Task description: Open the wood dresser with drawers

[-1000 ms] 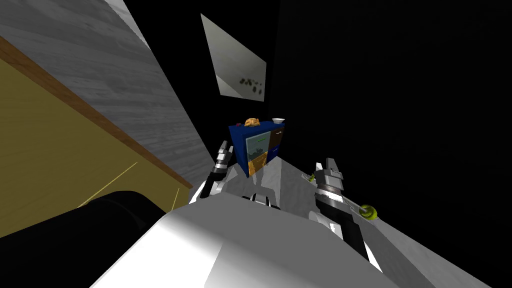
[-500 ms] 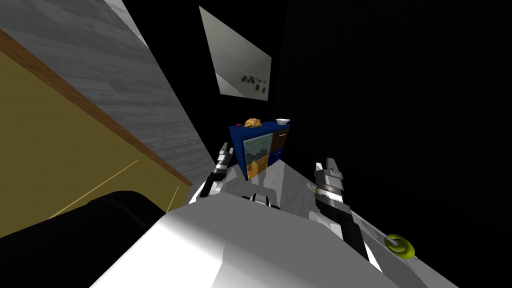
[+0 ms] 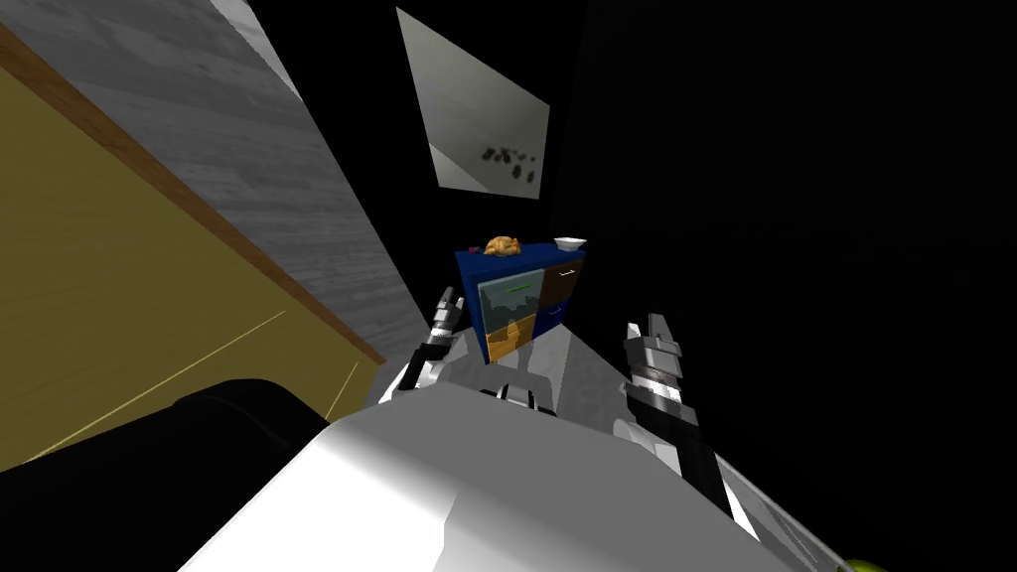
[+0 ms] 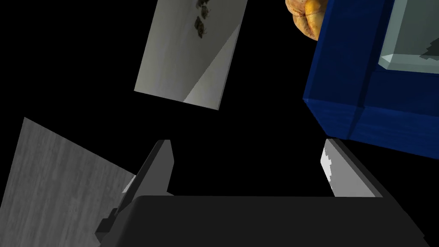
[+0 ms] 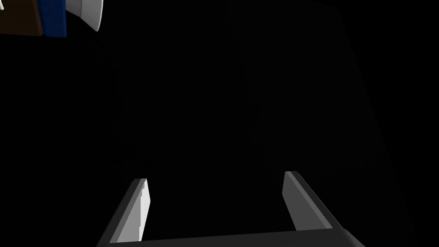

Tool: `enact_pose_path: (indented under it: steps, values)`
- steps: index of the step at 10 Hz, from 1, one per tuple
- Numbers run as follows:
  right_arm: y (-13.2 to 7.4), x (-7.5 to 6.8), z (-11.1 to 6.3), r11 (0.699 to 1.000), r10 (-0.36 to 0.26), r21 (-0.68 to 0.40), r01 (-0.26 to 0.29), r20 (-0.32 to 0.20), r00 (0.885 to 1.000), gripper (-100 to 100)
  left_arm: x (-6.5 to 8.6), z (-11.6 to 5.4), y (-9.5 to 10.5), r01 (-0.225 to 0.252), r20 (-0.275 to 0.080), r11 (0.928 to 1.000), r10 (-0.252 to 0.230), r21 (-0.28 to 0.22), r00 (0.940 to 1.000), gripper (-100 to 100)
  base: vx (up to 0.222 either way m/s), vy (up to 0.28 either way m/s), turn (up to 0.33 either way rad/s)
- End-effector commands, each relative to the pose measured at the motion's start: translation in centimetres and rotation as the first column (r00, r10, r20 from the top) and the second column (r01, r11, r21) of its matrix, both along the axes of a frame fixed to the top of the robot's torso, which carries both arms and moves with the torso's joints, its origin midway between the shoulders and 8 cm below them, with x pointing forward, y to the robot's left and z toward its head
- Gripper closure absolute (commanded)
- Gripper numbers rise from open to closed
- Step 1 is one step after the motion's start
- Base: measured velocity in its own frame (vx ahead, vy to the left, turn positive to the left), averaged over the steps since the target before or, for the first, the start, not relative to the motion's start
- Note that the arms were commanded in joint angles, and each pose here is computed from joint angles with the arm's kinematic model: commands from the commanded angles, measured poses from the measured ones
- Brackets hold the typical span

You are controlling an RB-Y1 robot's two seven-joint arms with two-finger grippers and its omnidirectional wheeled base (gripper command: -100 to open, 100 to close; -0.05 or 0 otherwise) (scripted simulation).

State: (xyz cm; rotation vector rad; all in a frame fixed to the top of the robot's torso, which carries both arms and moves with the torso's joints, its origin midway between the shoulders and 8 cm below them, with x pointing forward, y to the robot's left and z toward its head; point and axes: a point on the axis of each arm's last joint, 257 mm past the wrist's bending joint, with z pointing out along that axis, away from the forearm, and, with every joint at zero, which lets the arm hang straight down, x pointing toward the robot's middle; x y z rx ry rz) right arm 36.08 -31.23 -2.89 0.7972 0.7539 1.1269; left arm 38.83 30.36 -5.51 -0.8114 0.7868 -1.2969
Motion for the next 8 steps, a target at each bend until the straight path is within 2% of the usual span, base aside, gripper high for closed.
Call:
enact_pose_path:
  steps: [1, 8]
  values:
    - [0.0, 0.0, 0.0, 1.0, 0.0, 0.0, 0.0, 0.0, 1.0, 0, 0.4, -1.4, 0.6, -0.011, -0.028, 0.9995, 0.01, -0.03, 0.9996, -100, 0.192, -0.118, 0.141]
    - [0.0, 0.0, 0.0, 1.0, 0.0, 0.0, 0.0, 0.0, 1.0, 0, 1.1, -4.9, 1.8, -0.047, -0.098, 0.9919, 0.036, -0.118, 0.9946, -100, 0.13, -0.136, 0.148]
